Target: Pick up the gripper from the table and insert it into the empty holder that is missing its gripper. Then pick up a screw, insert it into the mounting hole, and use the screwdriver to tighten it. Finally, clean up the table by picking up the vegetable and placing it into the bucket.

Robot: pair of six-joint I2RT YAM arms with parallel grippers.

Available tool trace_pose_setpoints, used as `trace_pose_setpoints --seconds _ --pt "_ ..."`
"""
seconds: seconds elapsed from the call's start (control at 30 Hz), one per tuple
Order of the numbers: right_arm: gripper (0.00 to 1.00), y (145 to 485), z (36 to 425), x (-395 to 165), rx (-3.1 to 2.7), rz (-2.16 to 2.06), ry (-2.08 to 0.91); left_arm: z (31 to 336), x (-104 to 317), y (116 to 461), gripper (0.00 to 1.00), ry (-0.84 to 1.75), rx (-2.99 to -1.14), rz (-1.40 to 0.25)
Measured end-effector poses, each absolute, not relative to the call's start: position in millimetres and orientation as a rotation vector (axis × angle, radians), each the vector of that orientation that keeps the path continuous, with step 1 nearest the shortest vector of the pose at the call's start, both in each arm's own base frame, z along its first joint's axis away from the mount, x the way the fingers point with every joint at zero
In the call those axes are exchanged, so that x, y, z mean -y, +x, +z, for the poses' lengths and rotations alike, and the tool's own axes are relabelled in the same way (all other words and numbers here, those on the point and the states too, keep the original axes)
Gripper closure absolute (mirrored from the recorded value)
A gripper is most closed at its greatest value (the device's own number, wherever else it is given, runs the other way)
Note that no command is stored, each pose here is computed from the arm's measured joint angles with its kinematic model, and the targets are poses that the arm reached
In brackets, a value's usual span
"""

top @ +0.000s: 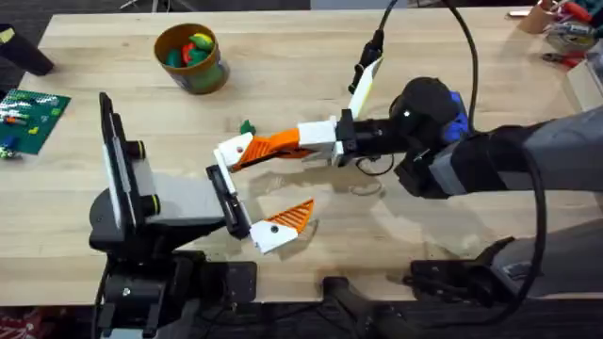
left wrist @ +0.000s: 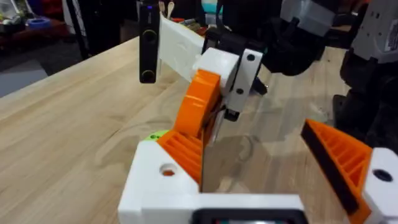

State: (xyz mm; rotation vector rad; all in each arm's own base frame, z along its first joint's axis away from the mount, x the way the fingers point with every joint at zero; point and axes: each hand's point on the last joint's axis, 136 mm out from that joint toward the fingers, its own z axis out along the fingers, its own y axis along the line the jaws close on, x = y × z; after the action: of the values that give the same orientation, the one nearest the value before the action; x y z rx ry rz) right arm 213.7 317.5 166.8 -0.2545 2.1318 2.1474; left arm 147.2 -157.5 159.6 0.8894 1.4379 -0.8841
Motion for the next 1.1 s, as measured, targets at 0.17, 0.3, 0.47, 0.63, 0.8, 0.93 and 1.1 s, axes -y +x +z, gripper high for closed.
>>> trace_pose_setpoints --seconds 0.17,0.3,0.47,0.63,0.8,0.93,1.1 --pt "0.982 218.0 167.8 -321.6 -2.171 2.153 -0.259 159.7 157.0 148.2 0.014 0.884 -1.44 -0.879" --pt "0.982 220.5 171.2 -323.9 -2.173 2.153 -0.287 159.9 155.8 150.5 0.015 0.88 -1.439 -0.86" --pt "0.982 222.6 171.5 -326.5 -2.191 2.148 -0.304 159.9 154.6 152.4 0.014 0.871 -1.443 -0.85" --pt "0.982 222.2 171.8 -326.9 -2.189 2.146 -0.322 159.9 154.5 152.5 0.014 0.871 -1.443 -0.849" --pt "0.982 223.3 172.3 -327.8 -2.209 2.144 -0.361 159.9 154.2 153.0 0.014 0.869 -1.444 -0.846" --pt "0.982 223.1 172.8 -327.8 -2.206 2.143 -0.375 159.9 154.1 153.2 0.015 0.868 -1.443 -0.845" --pt "0.982 223.2 172.3 -328.0 -2.211 2.143 -0.374 159.9 154.1 153.2 0.014 0.868 -1.444 -0.845"
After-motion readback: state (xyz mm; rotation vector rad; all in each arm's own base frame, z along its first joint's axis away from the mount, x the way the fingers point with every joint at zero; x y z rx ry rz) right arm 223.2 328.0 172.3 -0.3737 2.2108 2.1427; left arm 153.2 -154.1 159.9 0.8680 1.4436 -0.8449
